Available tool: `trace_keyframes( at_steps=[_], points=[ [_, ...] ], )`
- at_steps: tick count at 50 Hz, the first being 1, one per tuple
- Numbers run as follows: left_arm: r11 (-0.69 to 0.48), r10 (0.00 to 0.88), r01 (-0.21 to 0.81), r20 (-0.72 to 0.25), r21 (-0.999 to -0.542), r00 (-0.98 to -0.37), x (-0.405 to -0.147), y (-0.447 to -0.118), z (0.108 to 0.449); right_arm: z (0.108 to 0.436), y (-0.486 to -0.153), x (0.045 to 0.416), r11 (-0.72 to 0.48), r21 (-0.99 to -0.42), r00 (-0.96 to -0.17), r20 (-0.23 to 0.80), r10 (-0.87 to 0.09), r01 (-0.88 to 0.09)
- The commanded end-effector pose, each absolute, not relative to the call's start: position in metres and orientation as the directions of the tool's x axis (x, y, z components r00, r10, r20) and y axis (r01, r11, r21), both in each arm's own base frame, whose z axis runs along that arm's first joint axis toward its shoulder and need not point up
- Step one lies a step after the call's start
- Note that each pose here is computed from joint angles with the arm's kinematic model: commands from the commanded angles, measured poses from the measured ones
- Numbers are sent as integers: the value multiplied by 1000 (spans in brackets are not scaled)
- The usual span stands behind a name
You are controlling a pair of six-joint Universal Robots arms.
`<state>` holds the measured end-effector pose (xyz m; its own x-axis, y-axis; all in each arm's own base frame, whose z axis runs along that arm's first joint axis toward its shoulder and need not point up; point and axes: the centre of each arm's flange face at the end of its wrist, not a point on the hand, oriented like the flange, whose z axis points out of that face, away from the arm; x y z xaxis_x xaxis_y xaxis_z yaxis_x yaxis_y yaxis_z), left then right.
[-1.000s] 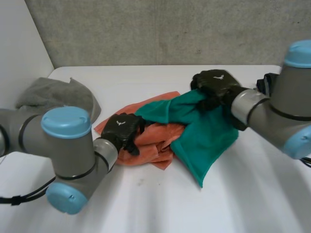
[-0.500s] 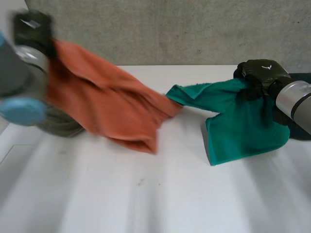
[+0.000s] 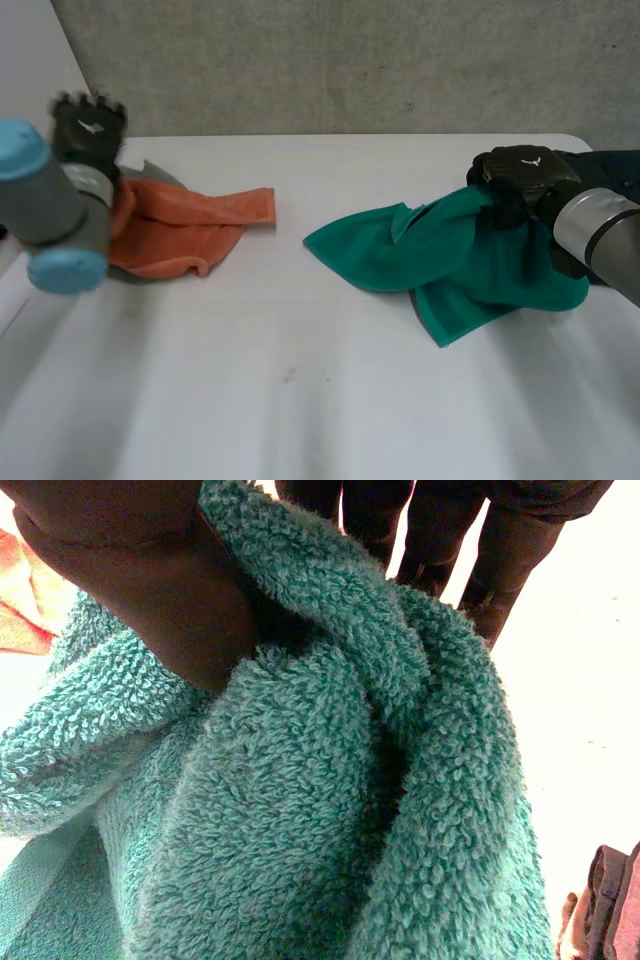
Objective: Fold the laundry.
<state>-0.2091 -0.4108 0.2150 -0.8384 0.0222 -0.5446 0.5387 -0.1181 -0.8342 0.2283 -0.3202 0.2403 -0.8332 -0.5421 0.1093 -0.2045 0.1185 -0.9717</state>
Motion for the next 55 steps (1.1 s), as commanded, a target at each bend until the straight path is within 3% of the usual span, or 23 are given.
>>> trace_keyframes(
  at_steps=[1,4,9,14,21,25,35,40,47,52,55],
  points=[
    [-38,274,514,-503,-857,-819,-252,-351,181,239,-315,226,125,-968,-829,116,-546,-218],
    [-28,368,444,-423,-895,-828,-271,-318,187,242,-309,225,110,-965,-821,139,-554,-237],
    [-44,539,240,-225,-970,-812,-314,-265,209,250,-292,228,51,-958,-786,201,-585,-283],
    [0,617,132,-104,-991,-780,-341,-246,207,275,-265,240,-46,-966,-717,221,-661,-255],
    [44,689,152,-80,-987,-721,-386,-239,166,291,-239,243,-95,-970,-680,224,-698,-223],
    [91,699,163,-54,-983,-713,-396,-243,143,301,-222,250,-114,-975,-662,215,-718,-192],
    [174,713,205,-21,-963,-701,-398,-225,129,308,-227,246,-115,-978,-687,204,-698,-174],
    [129,667,160,-34,-979,-744,-363,-232,188,308,-241,244,-114,-977,-700,211,-683,-183],
    [98,626,126,-37,-987,-779,-330,-225,223,279,-302,238,-12,-977,-739,171,-652,-215],
    [131,626,151,-36,-980,-779,-330,-224,211,242,-336,258,-13,-957,-712,225,-665,-290],
    [199,626,201,-33,-959,-779,-334,-230,181,220,-356,267,-40,-938,-727,293,-621,-343]
  ],
)
